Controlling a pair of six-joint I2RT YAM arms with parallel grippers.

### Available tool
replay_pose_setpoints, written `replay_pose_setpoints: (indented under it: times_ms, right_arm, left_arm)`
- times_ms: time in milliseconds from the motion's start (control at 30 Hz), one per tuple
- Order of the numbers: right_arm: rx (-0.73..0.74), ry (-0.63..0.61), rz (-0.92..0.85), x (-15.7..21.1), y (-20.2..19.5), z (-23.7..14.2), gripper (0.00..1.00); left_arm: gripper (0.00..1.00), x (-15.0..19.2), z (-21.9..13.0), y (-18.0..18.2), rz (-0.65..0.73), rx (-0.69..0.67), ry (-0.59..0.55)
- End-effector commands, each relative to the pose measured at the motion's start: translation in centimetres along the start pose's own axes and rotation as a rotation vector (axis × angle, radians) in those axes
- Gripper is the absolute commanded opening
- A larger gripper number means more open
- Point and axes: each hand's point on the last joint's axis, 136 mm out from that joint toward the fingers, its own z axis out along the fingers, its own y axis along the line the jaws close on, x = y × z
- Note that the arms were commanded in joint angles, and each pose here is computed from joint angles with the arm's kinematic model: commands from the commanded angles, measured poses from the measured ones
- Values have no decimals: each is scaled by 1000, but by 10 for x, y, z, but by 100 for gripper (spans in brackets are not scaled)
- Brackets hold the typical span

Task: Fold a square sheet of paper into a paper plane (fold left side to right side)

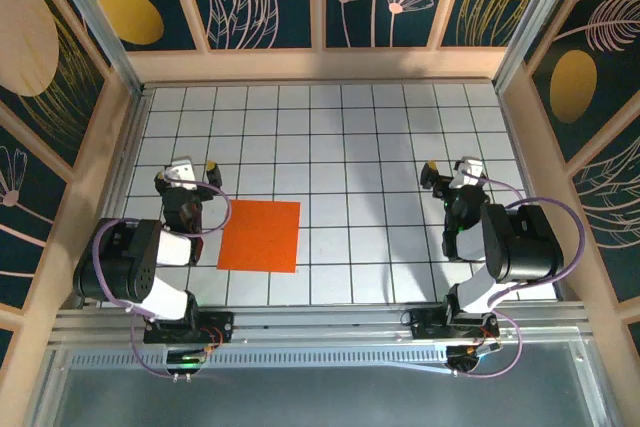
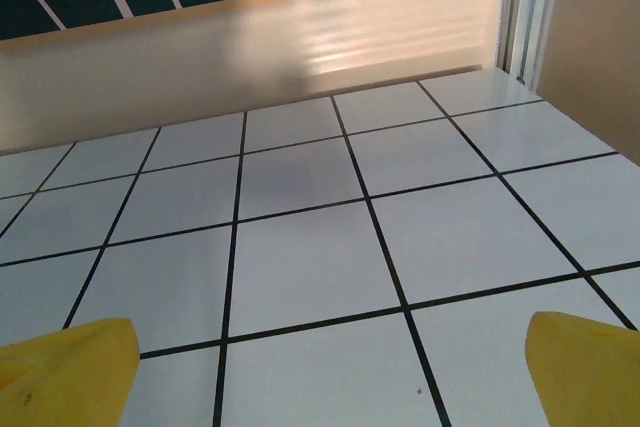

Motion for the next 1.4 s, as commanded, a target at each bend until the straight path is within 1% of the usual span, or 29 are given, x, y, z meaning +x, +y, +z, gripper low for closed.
replay_pose_setpoints:
  times_ms: [0, 1033, 1167, 1233, 1300, 1367]
  right_arm:
    - [-13, -41, -12, -14, 3, 3, 99]
    - [-11, -48, 4, -16, 1, 2, 99]
    - [23, -67, 17, -31, -5, -4, 99]
    - [39, -60, 28, -39, -6, -7, 99]
    - [52, -29, 57, -46, -7, -7, 99]
    - [55, 12, 97, -55, -5, -8, 99]
  left_arm:
    - [99, -15, 3, 3, -27, -15, -54]
    - [99, -17, 1, 4, -31, -19, -62]
    - [99, -33, 4, 2, -20, -16, -33]
    - [99, -45, 5, 5, -33, -43, -13]
    - [99, -55, 7, 15, -89, -113, 32]
    - [99, -62, 8, 19, -165, -150, 93]
